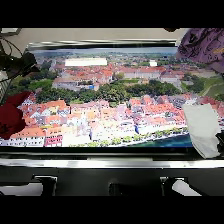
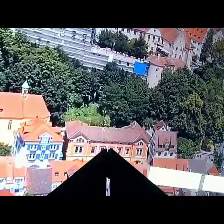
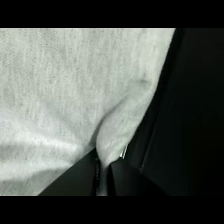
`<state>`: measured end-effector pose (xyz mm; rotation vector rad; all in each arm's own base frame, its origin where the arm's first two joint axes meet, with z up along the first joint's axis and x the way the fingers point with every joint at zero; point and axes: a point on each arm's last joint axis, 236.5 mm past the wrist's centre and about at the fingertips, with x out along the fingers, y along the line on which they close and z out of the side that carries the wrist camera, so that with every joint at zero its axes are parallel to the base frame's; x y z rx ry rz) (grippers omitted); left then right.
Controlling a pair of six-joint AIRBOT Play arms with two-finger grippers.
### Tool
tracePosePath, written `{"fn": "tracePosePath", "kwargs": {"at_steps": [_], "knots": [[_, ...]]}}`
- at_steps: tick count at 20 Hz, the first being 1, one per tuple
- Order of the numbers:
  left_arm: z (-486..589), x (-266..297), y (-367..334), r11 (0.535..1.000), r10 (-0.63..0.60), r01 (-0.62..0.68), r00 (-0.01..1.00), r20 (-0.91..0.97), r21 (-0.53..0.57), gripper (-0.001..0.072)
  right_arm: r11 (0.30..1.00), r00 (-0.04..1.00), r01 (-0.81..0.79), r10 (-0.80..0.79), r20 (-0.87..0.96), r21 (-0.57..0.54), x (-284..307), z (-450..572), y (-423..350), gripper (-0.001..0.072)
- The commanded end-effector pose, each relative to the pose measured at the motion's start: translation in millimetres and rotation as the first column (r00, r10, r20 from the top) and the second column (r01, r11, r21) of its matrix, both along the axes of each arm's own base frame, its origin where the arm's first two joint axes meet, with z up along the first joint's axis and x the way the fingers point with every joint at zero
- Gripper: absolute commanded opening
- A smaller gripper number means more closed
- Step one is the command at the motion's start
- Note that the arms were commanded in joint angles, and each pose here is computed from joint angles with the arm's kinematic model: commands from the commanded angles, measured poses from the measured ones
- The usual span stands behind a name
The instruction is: Fold the clothes and pants, and hang the long-sleeved shirts on hangers.
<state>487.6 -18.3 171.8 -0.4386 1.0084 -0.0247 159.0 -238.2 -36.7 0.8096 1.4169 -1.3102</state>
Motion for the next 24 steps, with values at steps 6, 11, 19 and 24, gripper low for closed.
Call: {"fn": "tracePosePath", "kwargs": {"at_steps": [6,11,19,24], "knots": [[0.1,0.0,-0.6,1.0,-0.001,0.001,1.0,0.0,0.0,0.0022,1.0,0.996,-0.009,0.007,-0.084,-0.03,-18.9,5.8,-6.8,0.0209],[0.1,0.0,-0.7,1.0,-0.001,0.001,1.0,0.0,0.0,0.0023,0.988,0.983,-0.127,0.138,0.125,-0.091,40.8,26.2,-29.2,0.0518],[-7.8,-25.2,-10.6,0.982,-0.169,0.174,0.983,-0.067,0.075,0.0023,0.634,0.261,-0.671,0.687,0.678,-0.384,305.3,164.6,169.4,0.0109],[-8.1,-66.5,-34.7,0.969,-0.23,0.235,0.971,-0.066,0.082,0.0022,0.221,-0.09,-0.889,0.775,0.626,-0.401,288.3,153.5,385.6,0.0035]]}}
